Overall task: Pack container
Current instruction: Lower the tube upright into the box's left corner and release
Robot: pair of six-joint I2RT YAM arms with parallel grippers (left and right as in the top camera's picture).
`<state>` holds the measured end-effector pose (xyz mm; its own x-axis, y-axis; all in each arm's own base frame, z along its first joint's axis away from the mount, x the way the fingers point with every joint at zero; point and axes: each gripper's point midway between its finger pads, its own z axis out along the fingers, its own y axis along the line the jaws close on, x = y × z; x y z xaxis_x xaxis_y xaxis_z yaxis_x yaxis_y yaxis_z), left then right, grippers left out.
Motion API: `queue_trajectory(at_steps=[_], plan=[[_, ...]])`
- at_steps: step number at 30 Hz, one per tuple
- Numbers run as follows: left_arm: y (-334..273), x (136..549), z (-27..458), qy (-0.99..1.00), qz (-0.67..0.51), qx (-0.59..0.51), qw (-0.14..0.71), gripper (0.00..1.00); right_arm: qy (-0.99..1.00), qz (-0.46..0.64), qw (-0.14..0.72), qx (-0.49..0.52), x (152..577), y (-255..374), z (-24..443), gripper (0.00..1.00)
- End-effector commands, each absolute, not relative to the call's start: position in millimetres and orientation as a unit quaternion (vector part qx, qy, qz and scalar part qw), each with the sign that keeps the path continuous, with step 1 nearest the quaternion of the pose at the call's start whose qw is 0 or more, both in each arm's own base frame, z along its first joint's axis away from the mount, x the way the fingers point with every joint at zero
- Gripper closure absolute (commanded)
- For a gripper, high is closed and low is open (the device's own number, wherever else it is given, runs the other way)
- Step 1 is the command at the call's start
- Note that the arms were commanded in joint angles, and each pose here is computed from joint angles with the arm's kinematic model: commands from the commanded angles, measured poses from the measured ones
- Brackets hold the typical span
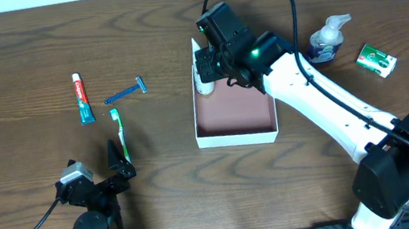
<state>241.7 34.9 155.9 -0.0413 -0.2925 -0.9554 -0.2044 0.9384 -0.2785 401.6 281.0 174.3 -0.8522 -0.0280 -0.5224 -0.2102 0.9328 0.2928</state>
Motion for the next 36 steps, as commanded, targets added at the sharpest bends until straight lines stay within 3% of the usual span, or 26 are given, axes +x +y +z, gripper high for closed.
queue_trajectory(at_steps=[1,6,22,27,33,36], plan=[[38.0,240.6,137.7,0.738,-0.018,-0.173,0.652,0.02,0.948,0.178,0.263,-0.021,403.6,283.9,176.9,0.91],[38.0,240.6,137.7,0.738,-0.018,-0.173,0.652,0.02,0.949,0.173,0.265,0.014,403.7,282.4,176.5,0.98],[38.0,240.6,137.7,0.738,-0.018,-0.173,0.652,0.02,0.94,0.15,0.293,0.086,395.5,292.9,179.3,0.97],[38.0,240.6,137.7,0.738,-0.018,-0.173,0.652,0.02,0.938,0.149,0.299,0.09,395.6,294.8,180.9,0.83],[38.0,240.6,137.7,0.738,-0.018,-0.173,0.652,0.02,0.937,0.15,0.303,0.092,397.5,294.6,182.1,0.38],[38.0,240.6,137.7,0.738,-0.018,-0.173,0.652,0.02,0.937,0.151,0.303,0.091,397.5,294.8,182.4,0.29]])
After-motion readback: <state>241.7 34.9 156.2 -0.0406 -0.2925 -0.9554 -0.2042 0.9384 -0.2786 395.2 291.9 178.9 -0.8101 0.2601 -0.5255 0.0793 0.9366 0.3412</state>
